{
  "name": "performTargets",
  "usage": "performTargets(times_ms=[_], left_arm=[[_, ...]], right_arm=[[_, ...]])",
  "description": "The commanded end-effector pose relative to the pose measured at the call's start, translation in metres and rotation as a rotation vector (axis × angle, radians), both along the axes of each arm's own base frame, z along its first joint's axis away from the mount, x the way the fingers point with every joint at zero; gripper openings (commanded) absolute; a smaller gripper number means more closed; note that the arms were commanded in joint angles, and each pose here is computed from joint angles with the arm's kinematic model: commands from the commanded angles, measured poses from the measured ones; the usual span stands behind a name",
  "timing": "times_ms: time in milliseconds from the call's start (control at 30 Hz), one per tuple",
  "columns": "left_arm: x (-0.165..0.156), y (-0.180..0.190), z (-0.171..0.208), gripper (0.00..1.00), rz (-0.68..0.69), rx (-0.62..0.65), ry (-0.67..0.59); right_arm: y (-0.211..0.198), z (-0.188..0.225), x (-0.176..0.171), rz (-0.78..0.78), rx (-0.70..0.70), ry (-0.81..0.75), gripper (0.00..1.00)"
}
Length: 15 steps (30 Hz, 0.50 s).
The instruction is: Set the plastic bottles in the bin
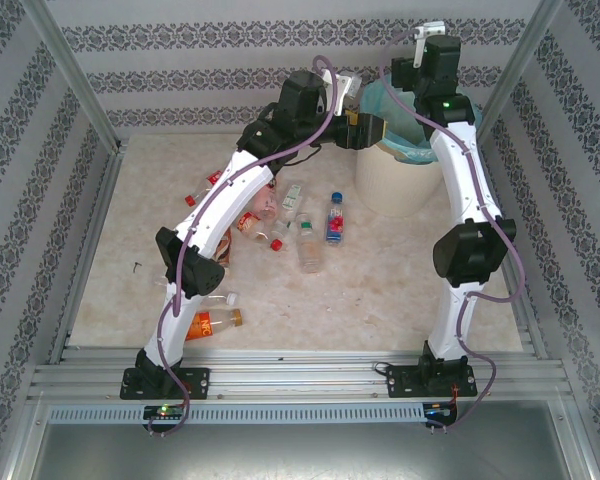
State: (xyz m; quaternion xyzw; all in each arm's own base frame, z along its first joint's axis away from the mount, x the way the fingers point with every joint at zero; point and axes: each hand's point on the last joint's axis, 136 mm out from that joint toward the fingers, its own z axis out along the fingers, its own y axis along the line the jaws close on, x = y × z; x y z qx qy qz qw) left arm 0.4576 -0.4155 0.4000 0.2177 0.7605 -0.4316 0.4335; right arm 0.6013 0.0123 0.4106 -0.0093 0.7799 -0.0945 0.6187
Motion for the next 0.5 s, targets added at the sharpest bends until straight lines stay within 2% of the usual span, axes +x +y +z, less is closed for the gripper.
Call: performTargets(times_ms=[0,233,333,467], left_arm=[[-0.002,-0.003,0.004,0.82,-0.011,-0.022,0.004],[-0.004,0.002,0.006,0.81,-0.002,0.001,-0.008],[-0.009,0.015,0.017,0.81,0.029,0.045,-0.054],[-0.028,0.042,0.023,0.82,0.053,0.174,-0.111]], right_arm=[[-0.002,0.006,0.0,0.003,0.005,-0.01,0.83],[0.008,0.019,-0.008,0.043,0.035,-0.028,0.82],[0.022,0.045,-0.023,0.085,0.046,-0.071,0.82],[0.053,0.09,-0.059,0.193,0.069,-0.137,0.82]])
